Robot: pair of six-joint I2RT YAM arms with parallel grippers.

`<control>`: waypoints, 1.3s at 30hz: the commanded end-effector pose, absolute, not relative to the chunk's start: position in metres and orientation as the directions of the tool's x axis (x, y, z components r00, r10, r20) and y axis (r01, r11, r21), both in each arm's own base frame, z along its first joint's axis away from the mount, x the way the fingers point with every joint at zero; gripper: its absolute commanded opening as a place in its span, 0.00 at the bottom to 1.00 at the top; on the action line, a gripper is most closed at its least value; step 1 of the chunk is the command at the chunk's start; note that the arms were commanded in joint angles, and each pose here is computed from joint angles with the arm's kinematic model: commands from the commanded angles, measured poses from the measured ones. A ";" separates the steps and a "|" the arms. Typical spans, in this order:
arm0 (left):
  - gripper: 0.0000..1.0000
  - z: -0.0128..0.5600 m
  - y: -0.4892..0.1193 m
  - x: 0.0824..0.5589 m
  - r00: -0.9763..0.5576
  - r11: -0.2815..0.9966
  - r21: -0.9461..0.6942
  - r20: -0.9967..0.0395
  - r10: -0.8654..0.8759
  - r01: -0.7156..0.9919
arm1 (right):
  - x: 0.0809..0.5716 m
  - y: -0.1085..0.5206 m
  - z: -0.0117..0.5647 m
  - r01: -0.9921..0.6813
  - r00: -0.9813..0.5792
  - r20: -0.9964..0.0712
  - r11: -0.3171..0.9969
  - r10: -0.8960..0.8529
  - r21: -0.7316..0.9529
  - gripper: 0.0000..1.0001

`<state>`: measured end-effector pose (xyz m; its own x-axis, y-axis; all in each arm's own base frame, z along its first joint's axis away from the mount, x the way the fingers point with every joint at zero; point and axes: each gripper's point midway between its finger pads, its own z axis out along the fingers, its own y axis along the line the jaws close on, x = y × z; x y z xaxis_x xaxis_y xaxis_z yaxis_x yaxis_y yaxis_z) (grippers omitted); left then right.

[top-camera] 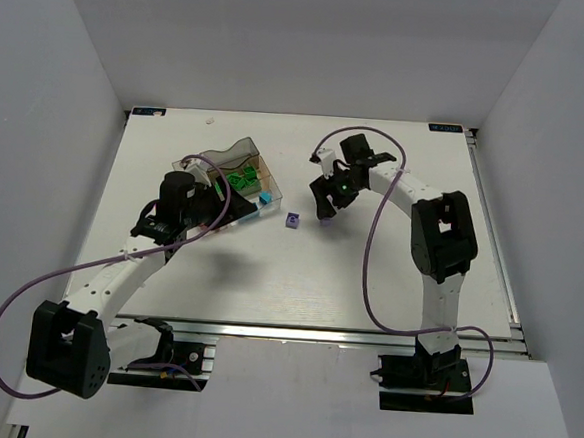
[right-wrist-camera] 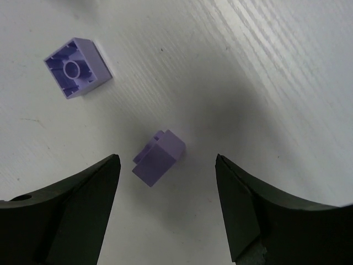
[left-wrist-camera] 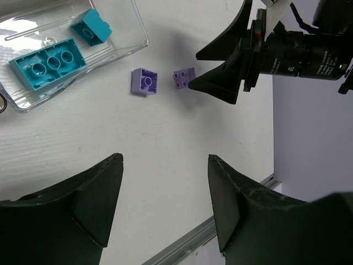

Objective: Sort the legos into containers by color

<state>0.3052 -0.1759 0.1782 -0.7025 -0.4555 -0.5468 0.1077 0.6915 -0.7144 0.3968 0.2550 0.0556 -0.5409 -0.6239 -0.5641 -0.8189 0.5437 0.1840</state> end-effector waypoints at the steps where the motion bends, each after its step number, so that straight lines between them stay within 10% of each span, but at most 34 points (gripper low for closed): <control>1: 0.72 0.184 -0.179 0.306 -0.700 0.685 -0.718 -0.553 -0.452 0.125 | 0.391 0.247 0.050 -0.766 -0.613 -0.501 0.614 -0.611 0.190 0.75; 12: 0.73 0.178 -0.182 0.308 -0.709 0.688 -0.715 -0.547 -0.445 0.120 | 0.382 0.253 0.031 -0.730 -0.654 -0.457 0.661 -0.603 0.173 0.60; 21: 0.73 0.175 -0.174 0.298 -0.700 0.701 -0.706 -0.551 -0.454 0.100 | 0.400 0.264 0.050 -0.806 -0.541 -0.546 0.579 -0.640 0.120 0.01; 30: 0.73 0.195 -0.150 0.280 -0.600 0.736 -0.670 -0.628 -0.496 0.092 | 0.469 0.342 0.204 -0.898 -0.026 -0.897 0.405 -0.441 -0.173 0.00; 39: 0.73 0.216 -0.120 0.274 -0.532 0.806 -0.592 -0.686 -0.497 0.011 | 0.511 0.469 0.257 -0.885 0.144 -0.983 0.430 -0.111 -0.178 0.00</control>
<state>0.2758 -0.1346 0.2038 -0.5706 -0.5011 -0.6507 0.0477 0.7707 -0.6354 0.5124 0.4229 0.2524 0.1007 -0.2345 -0.9669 -0.8775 0.4370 -0.1973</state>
